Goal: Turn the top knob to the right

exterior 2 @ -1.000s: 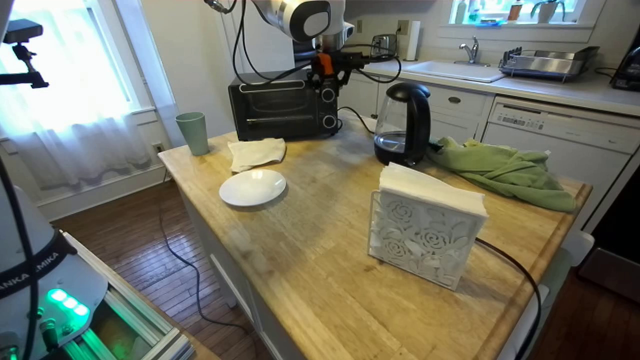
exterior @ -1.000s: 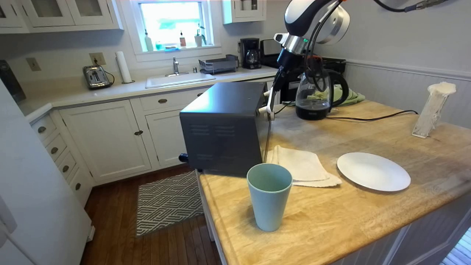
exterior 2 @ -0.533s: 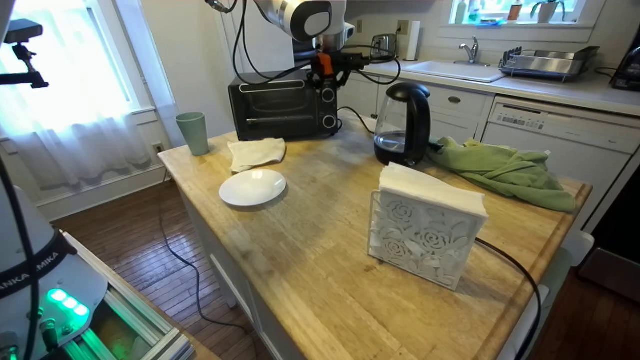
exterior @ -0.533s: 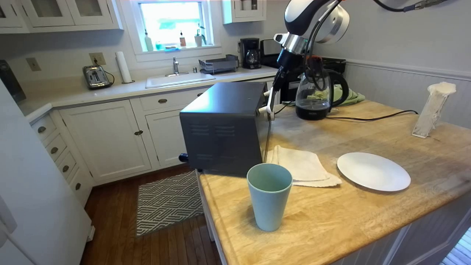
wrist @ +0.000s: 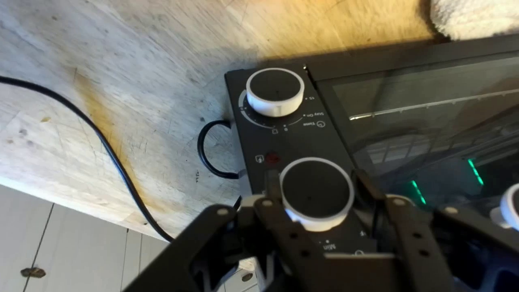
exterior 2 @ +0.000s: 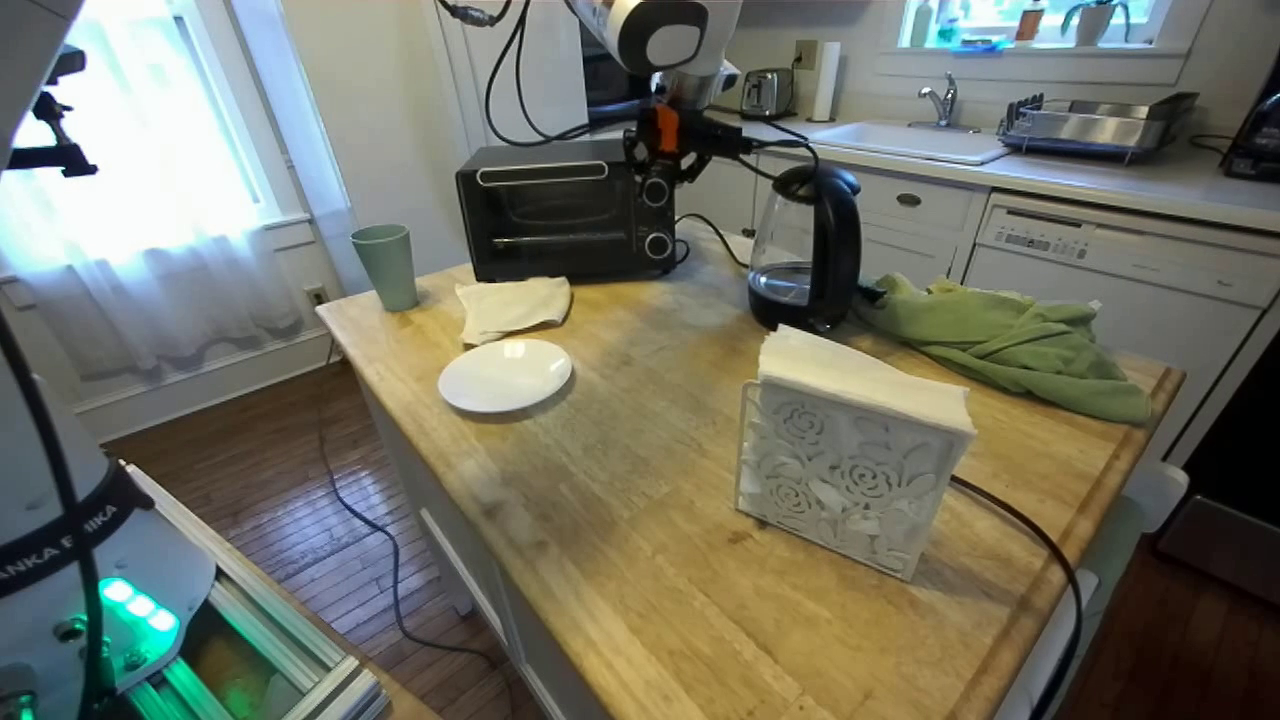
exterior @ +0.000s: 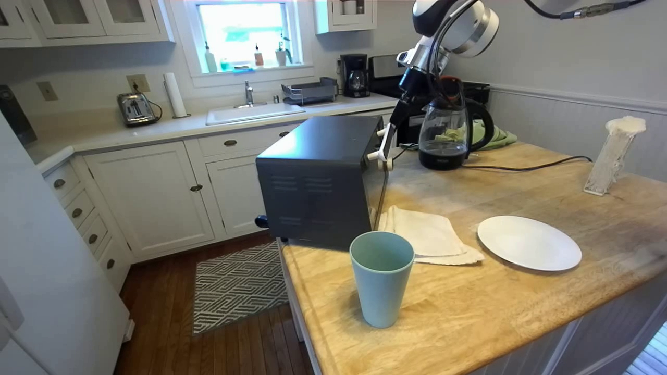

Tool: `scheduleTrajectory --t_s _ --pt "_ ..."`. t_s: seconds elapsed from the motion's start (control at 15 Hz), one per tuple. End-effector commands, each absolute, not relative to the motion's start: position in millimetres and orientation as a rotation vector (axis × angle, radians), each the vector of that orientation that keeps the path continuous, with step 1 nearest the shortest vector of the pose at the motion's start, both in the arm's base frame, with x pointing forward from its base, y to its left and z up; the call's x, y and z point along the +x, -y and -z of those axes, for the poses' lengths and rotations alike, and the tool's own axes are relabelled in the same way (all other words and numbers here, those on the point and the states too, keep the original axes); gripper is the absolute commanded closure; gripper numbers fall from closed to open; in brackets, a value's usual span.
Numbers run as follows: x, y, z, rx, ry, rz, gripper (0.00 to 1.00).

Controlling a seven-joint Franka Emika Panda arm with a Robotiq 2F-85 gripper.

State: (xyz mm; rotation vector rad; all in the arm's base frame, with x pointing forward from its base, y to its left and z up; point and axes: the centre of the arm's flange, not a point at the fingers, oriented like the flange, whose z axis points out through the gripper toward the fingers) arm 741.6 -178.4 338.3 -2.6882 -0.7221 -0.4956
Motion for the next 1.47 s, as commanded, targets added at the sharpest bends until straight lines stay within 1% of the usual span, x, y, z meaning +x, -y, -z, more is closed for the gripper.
scheduleTrajectory --t_s 0.0,0.33,0.4,0.47,0.53,0.6,0.8,0.87,1.13,1.4 --pt "759.3 197.4 -337.0 -2.573 0.580 0.399 0.79" --pt "761.5 206.2 -327.4 -2.525 0.477 0.332 0.79" --pt "761.6 205.8 -327.8 -2.525 0.476 0.331 0.75" --pt "762.0 205.0 -328.8 -2.528 0.477 0.329 0.47" --pt "761.9 202.7 -330.9 -2.541 0.489 0.331 0.27" --pt "760.4 199.0 -333.2 -2.559 0.504 0.328 0.22" --pt "759.0 188.8 -340.8 -2.613 0.556 0.327 0.02" --pt "757.6 184.0 -343.5 -2.653 0.587 0.321 0.00" --pt "752.6 166.1 -359.9 -2.835 0.714 0.272 0.00" --pt "748.4 146.6 -394.1 -2.953 0.864 0.308 0.00"
